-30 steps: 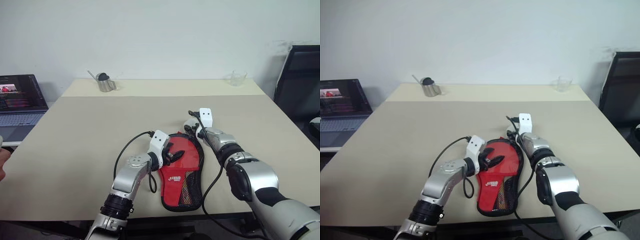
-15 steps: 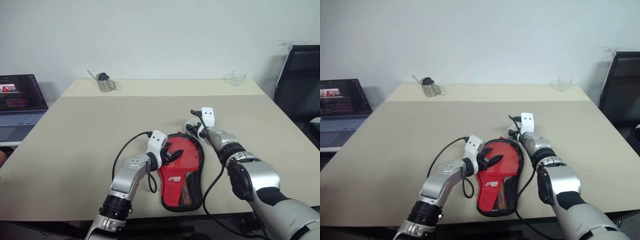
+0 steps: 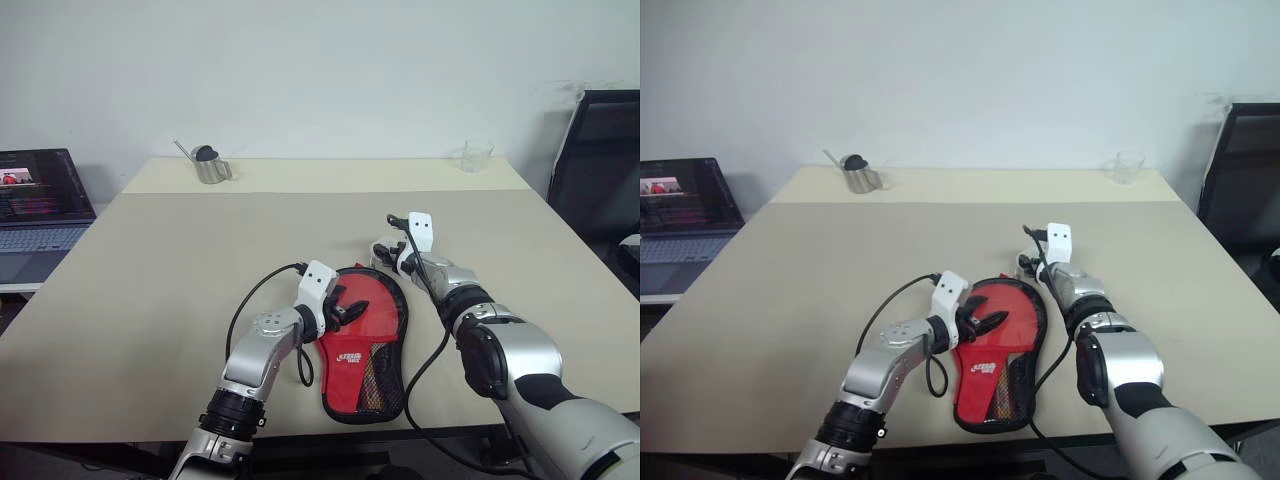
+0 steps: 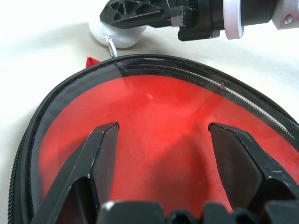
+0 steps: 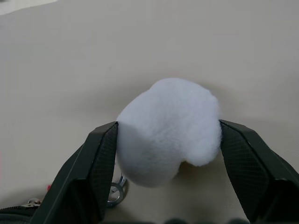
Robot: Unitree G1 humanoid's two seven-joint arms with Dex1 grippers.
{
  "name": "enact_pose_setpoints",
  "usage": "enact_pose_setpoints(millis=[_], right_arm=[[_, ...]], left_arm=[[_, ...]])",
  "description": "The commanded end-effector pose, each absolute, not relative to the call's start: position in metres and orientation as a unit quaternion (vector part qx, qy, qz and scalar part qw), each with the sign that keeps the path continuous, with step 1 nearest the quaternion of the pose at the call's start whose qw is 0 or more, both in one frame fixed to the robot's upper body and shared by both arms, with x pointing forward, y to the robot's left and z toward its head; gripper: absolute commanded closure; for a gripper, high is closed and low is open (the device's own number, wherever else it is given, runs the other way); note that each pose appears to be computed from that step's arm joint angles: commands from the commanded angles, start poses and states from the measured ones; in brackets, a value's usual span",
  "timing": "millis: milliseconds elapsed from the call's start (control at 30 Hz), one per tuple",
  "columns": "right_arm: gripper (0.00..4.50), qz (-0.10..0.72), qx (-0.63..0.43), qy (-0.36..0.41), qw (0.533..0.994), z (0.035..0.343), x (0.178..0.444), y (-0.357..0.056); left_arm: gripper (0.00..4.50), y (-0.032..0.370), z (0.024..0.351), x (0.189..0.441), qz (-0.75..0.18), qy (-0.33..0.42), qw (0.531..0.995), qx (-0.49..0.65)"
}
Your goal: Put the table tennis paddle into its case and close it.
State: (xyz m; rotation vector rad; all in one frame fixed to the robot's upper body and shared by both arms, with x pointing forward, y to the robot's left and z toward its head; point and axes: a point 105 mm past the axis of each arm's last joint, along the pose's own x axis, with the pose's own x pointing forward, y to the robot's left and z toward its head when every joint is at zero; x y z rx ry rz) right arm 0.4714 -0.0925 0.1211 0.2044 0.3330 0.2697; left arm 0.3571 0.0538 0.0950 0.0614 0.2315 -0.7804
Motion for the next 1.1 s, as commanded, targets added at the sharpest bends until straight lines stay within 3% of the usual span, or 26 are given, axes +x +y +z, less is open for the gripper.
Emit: enact_pose_setpoints(millis=[33,100,133,933,967,1100], right_arm=[[1.09,0.137,0.106,0.119,0.978,0.152,0.479,-0.094],[1.09,0.138,0.106,0.117,0.978,0.155,0.480,-0.093],[0.77,0.142,0.105,0.114,0.977,0.156,0.480,-0.092],[0.92,0.161,0.083,0.045,0.982,0.205,0.486,-0.087],[0.64,0.166,0.088,0.041,0.981,0.208,0.486,-0.086],[0.54,0.192,0.097,0.024,0.976,0.218,0.484,-0.078]], left_arm=[[1.14,0.048,0.109,0.357,-0.390,0.085,0.916,0.035],[1.14,0.048,0.108,0.357,-0.390,0.085,0.916,0.034],[1.14,0.048,0.108,0.356,-0.391,0.086,0.916,0.034],[1.14,0.049,0.107,0.357,-0.389,0.089,0.916,0.032],[1.14,0.049,0.106,0.356,-0.389,0.089,0.916,0.032],[1.14,0.050,0.106,0.356,-0.389,0.089,0.917,0.032]])
